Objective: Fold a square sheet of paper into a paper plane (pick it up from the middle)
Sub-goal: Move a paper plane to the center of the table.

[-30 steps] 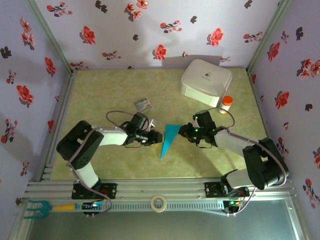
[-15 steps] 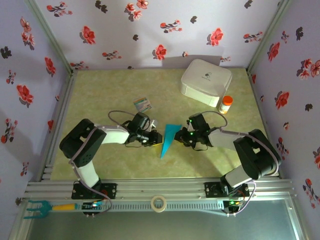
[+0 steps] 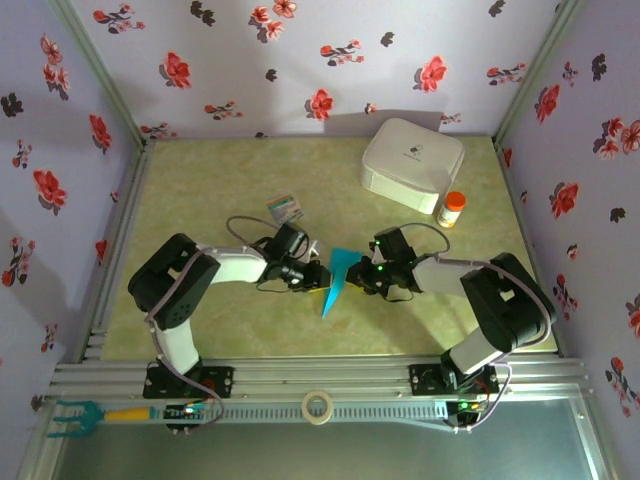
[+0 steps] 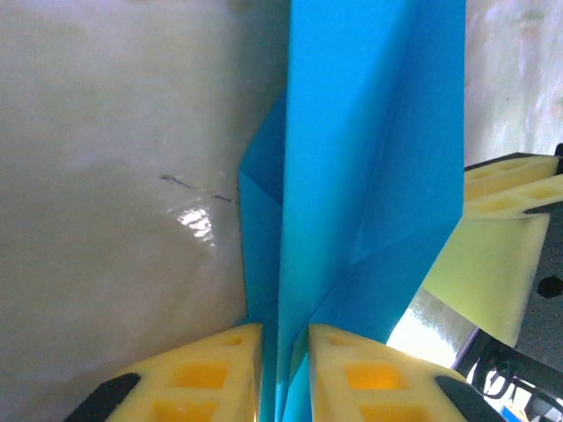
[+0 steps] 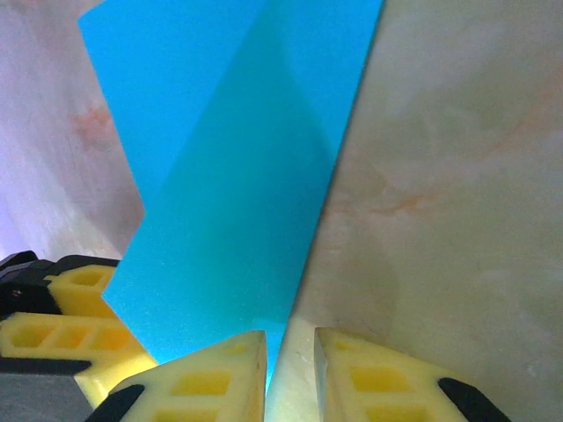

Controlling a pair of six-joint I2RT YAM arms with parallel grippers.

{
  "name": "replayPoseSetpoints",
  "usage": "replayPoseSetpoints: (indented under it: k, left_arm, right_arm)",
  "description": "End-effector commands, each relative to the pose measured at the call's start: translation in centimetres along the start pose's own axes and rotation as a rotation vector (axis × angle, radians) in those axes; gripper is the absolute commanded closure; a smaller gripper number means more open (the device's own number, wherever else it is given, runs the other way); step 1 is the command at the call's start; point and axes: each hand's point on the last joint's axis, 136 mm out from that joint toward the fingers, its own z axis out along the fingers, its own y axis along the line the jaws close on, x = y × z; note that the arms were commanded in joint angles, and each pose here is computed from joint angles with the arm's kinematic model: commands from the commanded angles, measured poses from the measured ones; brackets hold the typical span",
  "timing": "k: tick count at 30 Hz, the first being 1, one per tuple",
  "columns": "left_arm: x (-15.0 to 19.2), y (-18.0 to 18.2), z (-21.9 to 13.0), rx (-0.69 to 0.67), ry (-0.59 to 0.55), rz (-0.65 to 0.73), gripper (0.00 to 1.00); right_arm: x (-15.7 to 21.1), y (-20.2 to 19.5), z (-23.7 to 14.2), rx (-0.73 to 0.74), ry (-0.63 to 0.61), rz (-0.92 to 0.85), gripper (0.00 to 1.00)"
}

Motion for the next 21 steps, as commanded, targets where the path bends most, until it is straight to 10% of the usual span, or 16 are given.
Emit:
replayPoseSetpoints:
  k: [1, 21]
  left_arm:
    - [0.5, 0.3, 0.1, -0.032, 0.022, 0.018, 0.81]
    - [0.3, -0.4, -1.6, -0.133, 0.007, 0.102, 0.70]
  right_arm:
    - [-0.1, 1.0, 0.4, -0.027, 0.016, -0.014, 0.79]
    - [0.3, 1.2, 1.4, -0.032, 0.047, -0.022, 0.79]
